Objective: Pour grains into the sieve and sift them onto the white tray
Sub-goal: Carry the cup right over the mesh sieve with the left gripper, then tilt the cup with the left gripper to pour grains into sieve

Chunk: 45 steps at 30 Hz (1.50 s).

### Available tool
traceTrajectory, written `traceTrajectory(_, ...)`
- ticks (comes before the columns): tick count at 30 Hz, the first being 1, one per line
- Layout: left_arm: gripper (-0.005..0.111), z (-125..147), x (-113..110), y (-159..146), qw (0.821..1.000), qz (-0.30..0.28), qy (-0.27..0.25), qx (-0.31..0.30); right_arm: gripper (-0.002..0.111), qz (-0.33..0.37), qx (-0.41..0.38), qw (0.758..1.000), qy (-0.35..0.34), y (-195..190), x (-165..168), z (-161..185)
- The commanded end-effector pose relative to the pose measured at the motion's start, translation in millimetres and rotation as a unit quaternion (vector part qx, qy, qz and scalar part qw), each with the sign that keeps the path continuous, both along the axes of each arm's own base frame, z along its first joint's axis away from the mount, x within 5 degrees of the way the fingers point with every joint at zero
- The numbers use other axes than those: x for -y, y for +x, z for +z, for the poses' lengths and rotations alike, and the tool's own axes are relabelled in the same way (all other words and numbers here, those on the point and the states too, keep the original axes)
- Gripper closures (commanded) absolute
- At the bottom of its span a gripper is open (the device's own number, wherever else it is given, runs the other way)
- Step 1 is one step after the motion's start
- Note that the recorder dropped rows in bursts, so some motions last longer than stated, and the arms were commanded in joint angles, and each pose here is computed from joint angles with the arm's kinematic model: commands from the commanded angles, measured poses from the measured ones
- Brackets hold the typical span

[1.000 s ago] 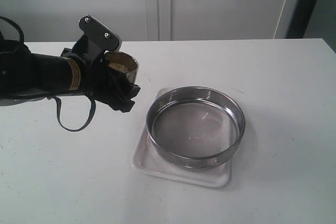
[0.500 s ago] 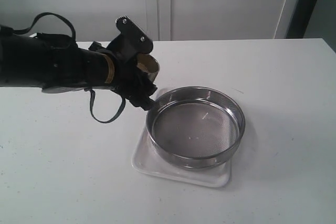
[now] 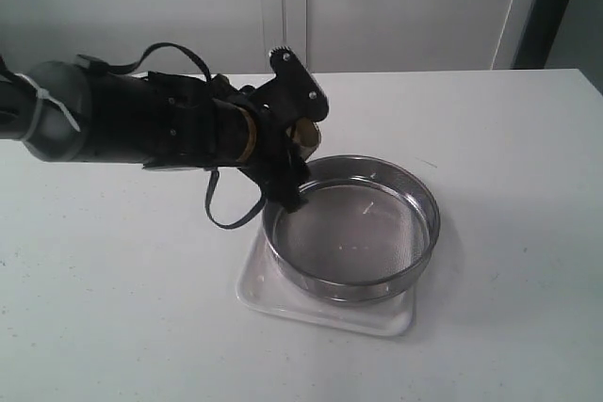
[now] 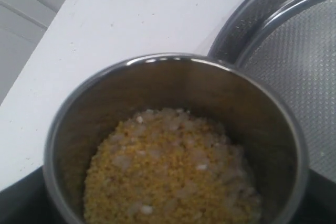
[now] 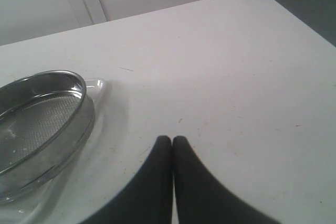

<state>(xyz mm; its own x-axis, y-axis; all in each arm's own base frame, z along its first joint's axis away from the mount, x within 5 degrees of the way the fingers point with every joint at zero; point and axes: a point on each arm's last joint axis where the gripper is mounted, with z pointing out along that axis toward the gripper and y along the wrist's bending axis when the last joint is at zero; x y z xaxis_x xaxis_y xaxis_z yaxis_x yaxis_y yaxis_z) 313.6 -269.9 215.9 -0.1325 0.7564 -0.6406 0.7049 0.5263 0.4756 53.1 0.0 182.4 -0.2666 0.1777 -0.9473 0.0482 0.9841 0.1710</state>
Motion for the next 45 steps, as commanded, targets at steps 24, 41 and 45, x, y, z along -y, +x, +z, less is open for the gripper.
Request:
traceTrajectory(24,0.107,-11,28,-11,0.954,-0.169,0.217,0.119,0.108,0.0,0.006,1.0,0.002,0,0,-1)
traceTrajectory(41,0.107,-25,34,-5,0.914,-0.229,0.287,0.172,0.108,0.0,0.006,1.0,0.002,0,0,-1)
traceTrajectory(45,0.107,-23,35,-4,0.902,-0.242,0.304,0.19,0.108,0.0,0.006,1.0,0.002,0,0,-1)
